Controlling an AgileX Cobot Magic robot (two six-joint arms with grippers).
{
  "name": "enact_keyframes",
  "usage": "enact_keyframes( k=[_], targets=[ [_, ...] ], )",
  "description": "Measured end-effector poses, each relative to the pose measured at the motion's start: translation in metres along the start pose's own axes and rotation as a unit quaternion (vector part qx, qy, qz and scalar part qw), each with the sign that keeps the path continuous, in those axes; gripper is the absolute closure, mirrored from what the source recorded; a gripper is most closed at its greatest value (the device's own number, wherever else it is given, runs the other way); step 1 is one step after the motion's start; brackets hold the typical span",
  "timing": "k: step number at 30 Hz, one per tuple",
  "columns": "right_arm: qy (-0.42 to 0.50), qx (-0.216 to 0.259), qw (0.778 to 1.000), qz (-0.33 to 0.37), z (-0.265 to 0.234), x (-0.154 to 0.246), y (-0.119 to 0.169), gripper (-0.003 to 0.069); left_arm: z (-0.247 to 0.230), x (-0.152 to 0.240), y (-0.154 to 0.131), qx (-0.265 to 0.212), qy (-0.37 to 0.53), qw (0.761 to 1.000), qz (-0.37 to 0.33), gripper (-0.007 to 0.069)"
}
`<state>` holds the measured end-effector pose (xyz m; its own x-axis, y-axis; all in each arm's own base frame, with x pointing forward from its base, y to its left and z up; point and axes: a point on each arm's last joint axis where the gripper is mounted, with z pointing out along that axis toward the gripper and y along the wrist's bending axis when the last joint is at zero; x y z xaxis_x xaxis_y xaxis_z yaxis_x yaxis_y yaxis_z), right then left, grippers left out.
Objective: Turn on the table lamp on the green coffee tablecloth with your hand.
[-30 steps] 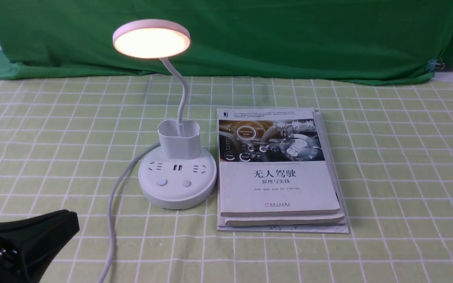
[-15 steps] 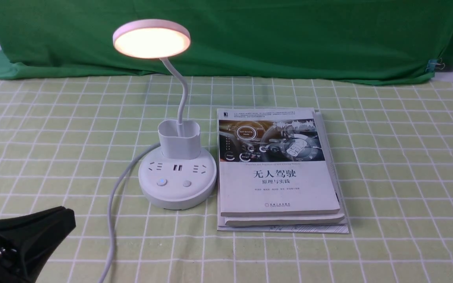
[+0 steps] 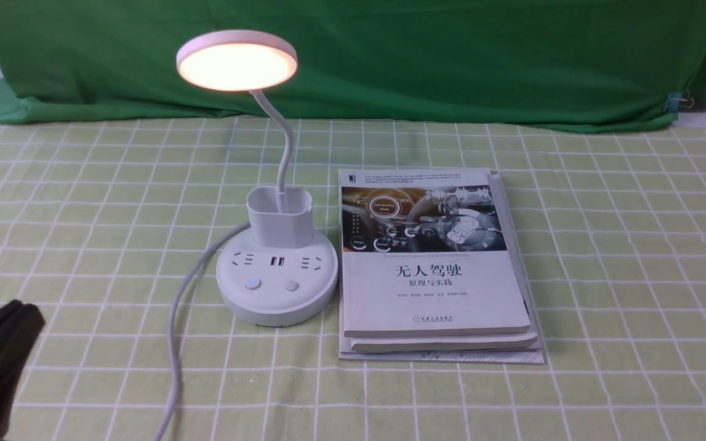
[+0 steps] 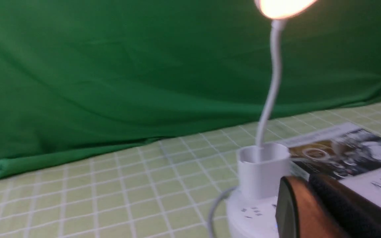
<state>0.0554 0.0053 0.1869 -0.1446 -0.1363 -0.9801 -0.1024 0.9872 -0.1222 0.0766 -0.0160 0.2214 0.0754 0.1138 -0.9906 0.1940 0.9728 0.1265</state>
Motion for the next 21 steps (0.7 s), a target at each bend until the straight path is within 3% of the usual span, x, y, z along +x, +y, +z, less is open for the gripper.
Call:
enact_keyframes(
  k=[5, 9, 13, 21],
  targets=[
    [0.000, 0.000, 1.000, 0.000, 0.000, 0.000, 0.000, 0.0414, -0.016, 0.006, 0.010, -0.087, -0.015, 0.996, 0.009, 0.0606],
    [0.000, 0.000, 1.000, 0.000, 0.000, 0.000, 0.000, 0.0414, -0.024, 0.020, 0.012, -0.120, 0.048, 0.991, -0.025, 0.0606],
    [0.000, 0.000, 1.000, 0.000, 0.000, 0.000, 0.000, 0.0414, -0.026, 0.033, 0.011, -0.124, 0.119, 0.984, -0.048, 0.0606],
    [0.000, 0.000, 1.000, 0.000, 0.000, 0.000, 0.000, 0.0414, -0.026, 0.032, 0.011, -0.125, 0.109, 0.985, -0.041, 0.0606]
  ],
)
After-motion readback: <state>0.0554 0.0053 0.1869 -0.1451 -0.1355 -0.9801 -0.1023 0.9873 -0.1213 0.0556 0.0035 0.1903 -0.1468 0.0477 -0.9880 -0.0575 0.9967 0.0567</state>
